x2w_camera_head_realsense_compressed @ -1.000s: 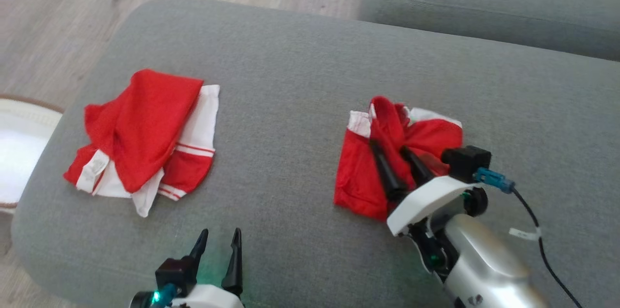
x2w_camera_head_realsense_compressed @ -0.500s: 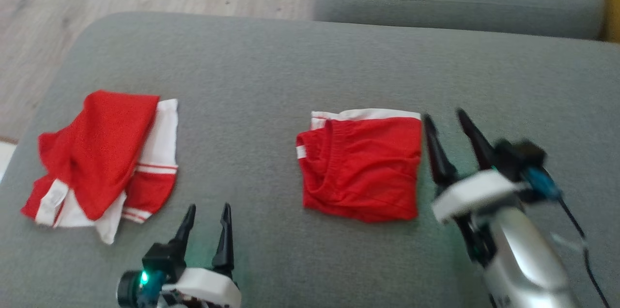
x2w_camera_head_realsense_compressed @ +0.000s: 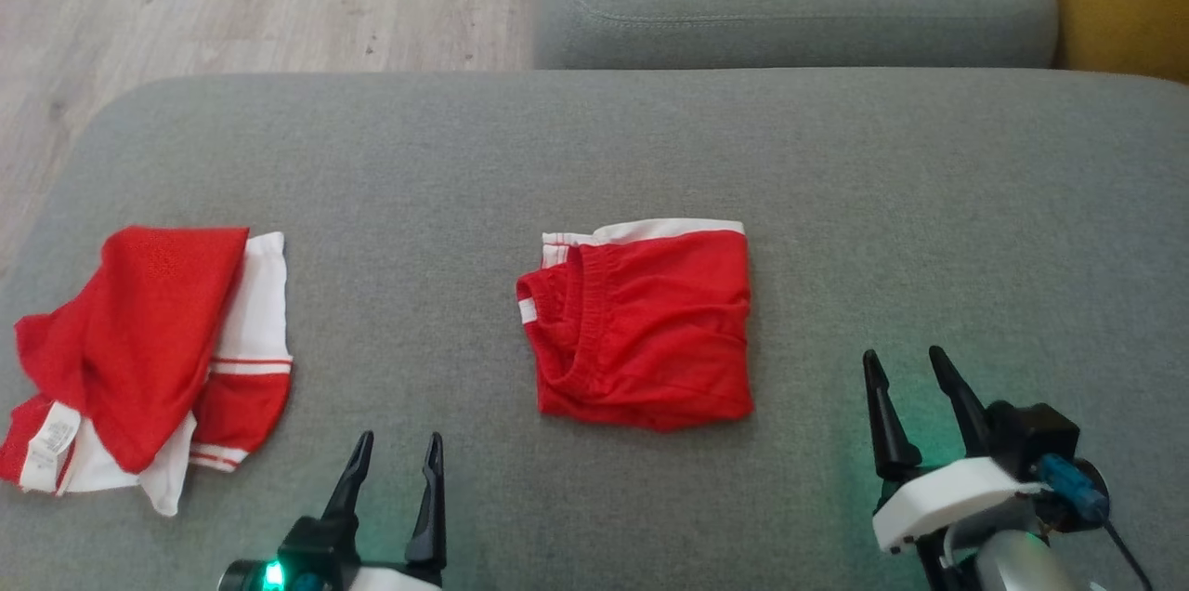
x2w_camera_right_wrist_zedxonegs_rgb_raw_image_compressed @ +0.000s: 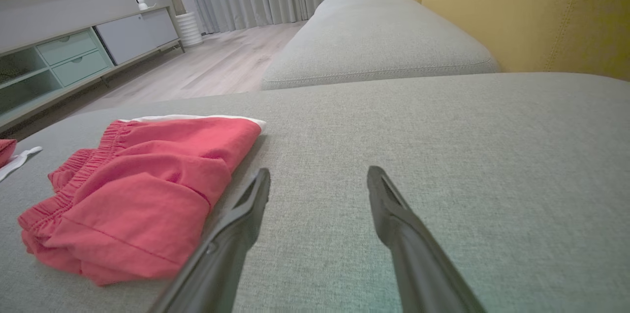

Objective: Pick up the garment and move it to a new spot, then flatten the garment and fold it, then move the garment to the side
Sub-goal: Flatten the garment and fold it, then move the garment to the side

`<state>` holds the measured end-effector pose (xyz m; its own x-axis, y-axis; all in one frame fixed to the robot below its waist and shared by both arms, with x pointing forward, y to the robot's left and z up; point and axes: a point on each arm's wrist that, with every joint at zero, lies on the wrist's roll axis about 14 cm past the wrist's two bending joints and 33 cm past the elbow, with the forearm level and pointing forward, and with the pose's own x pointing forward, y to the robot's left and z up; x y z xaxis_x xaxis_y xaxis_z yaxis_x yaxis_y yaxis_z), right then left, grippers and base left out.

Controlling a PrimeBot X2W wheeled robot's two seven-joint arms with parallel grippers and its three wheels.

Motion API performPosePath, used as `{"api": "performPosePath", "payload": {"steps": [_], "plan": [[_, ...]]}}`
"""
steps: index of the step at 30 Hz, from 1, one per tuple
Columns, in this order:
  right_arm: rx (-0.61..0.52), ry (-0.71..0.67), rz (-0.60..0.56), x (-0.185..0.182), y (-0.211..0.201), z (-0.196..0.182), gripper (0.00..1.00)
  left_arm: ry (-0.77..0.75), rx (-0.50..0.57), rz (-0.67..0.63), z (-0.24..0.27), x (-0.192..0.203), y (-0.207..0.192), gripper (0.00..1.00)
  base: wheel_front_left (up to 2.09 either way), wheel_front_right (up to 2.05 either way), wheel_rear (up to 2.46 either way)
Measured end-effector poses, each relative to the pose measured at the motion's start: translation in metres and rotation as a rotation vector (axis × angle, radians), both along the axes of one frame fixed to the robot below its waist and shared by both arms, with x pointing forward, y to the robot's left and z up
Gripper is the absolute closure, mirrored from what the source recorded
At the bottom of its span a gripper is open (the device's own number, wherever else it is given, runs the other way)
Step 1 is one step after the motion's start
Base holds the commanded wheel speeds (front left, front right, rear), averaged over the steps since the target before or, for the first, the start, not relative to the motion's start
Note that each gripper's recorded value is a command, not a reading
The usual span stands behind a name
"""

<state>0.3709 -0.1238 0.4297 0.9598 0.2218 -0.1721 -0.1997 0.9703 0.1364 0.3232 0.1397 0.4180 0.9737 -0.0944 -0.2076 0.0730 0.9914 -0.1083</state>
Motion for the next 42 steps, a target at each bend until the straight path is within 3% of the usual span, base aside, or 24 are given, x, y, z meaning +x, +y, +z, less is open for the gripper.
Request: {"api": "performPosePath", "payload": {"steps": [10, 17, 23, 24, 26, 27, 33, 38, 42], "plan": [[0.019, 0.018, 0.041, 0.006, 0.016, -0.005, 0.00, -0.004, 0.000, -0.008, 0.002, 0.007, -0.002, 0.00, 0.00, 0.00, 0.00], [0.070, 0.027, 0.155, 0.043, 0.062, 0.000, 0.00, 0.020, -0.013, -0.004, -0.004, 0.008, -0.003, 0.00, 0.00, 0.00, 0.00], [0.043, 0.205, 0.215, 0.051, 0.086, -0.046, 0.00, 0.044, -0.004, 0.029, -0.010, 0.003, 0.006, 0.00, 0.00, 0.00, 0.00], [0.042, 0.241, 0.222, 0.048, 0.089, -0.056, 0.05, 0.049, -0.003, 0.035, -0.012, 0.002, 0.008, 0.00, 0.00, 0.00, 0.00], [0.048, 0.269, 0.231, 0.047, 0.093, -0.065, 0.88, 0.063, -0.001, 0.047, -0.015, -0.001, 0.012, 0.00, 0.00, 0.00, 0.00], [0.048, 0.268, 0.237, 0.051, 0.096, -0.065, 1.00, 0.069, 0.000, 0.052, -0.017, -0.001, 0.013, 0.00, 0.00, 0.00, 0.00], [0.046, 0.251, 0.217, 0.060, 0.090, -0.058, 1.00, 0.078, 0.001, 0.038, -0.020, 0.003, 0.010, 0.00, 0.00, 0.00, 0.00], [0.040, 0.194, 0.070, 0.059, 0.035, -0.042, 1.00, 0.048, -0.020, -0.088, -0.014, 0.019, -0.026, 0.00, 0.00, 0.00, 0.00], [0.014, 0.184, -0.021, 0.038, -0.005, -0.040, 1.00, 0.028, -0.041, -0.217, -0.008, 0.030, -0.064, 0.00, 0.00, 0.00, 0.00]]}}
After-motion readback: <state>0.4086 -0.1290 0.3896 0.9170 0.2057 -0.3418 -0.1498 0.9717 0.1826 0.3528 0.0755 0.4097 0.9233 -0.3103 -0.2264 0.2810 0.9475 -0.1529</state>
